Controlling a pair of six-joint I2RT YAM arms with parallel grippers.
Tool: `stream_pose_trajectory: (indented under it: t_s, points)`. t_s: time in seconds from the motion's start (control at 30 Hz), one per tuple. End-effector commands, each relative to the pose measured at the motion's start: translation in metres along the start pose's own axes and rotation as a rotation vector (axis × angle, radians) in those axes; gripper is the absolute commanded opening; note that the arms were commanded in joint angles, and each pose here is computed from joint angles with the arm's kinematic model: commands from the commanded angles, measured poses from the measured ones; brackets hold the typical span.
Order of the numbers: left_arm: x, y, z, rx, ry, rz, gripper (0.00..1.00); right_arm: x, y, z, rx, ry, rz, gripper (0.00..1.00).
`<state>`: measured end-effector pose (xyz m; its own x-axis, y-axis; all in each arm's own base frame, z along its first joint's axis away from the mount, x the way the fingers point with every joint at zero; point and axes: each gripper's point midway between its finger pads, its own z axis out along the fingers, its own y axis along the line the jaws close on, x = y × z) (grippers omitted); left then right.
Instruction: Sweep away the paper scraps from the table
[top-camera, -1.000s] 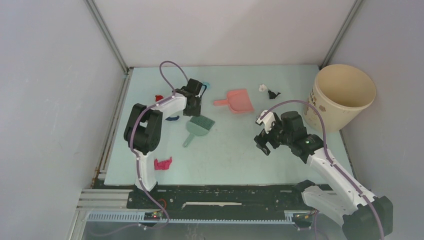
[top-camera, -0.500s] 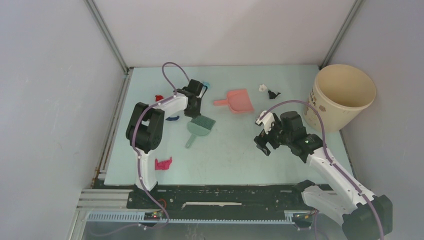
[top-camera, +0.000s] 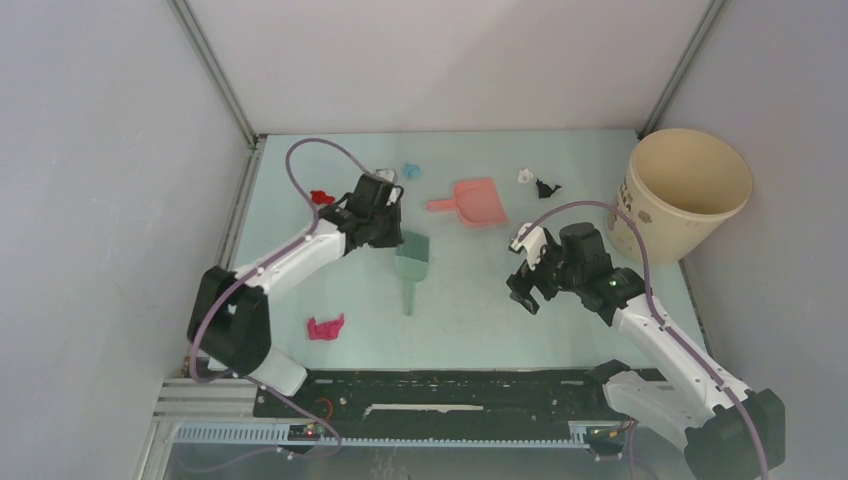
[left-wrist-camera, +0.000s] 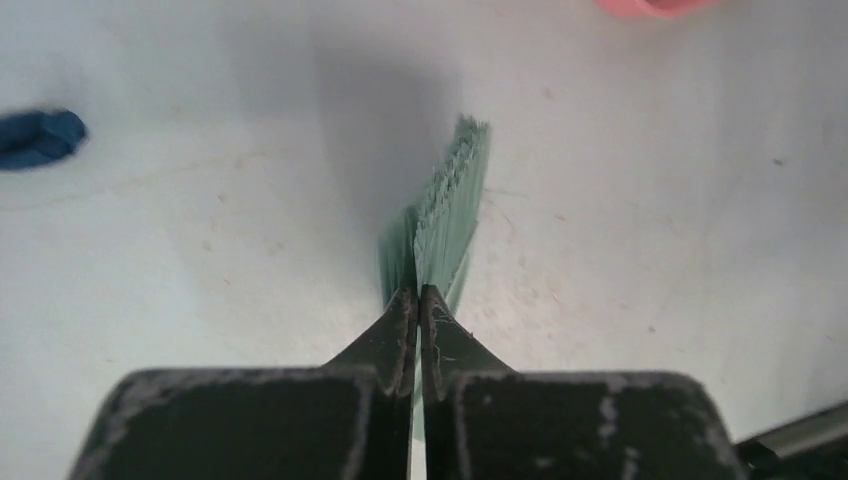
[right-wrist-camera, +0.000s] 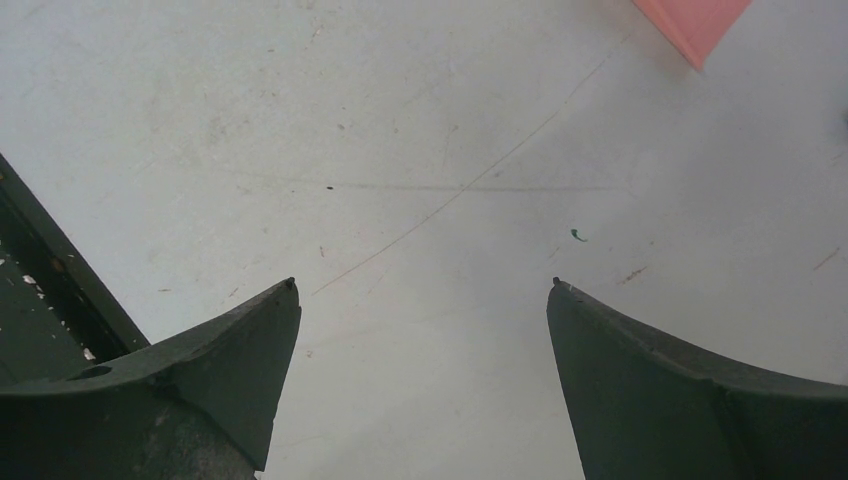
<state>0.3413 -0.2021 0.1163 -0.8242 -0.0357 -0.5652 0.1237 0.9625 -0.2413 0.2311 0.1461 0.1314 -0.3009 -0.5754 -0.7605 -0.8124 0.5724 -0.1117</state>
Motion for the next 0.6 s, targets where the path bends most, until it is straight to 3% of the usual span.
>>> stream_pose_trajectory:
  t_s: [0.0,0.2,0.57]
  points:
    - [0.011,-0.031,-0.018,0.17,-0.069,-0.164,0.0,-0.006,0.011,0.005,-0.051,-0.017,0.003,1.0]
    - [0.031,-0.046,-0.027,0.306,-0.083,-0.435,0.0,-0.022,0.014,0.008,-0.058,-0.046,0.04,1.0]
    - [0.02,-0.076,-0.058,0.536,-0.068,-0.773,0.0,-0.09,0.055,-0.003,-0.176,-0.029,-0.021,1.0]
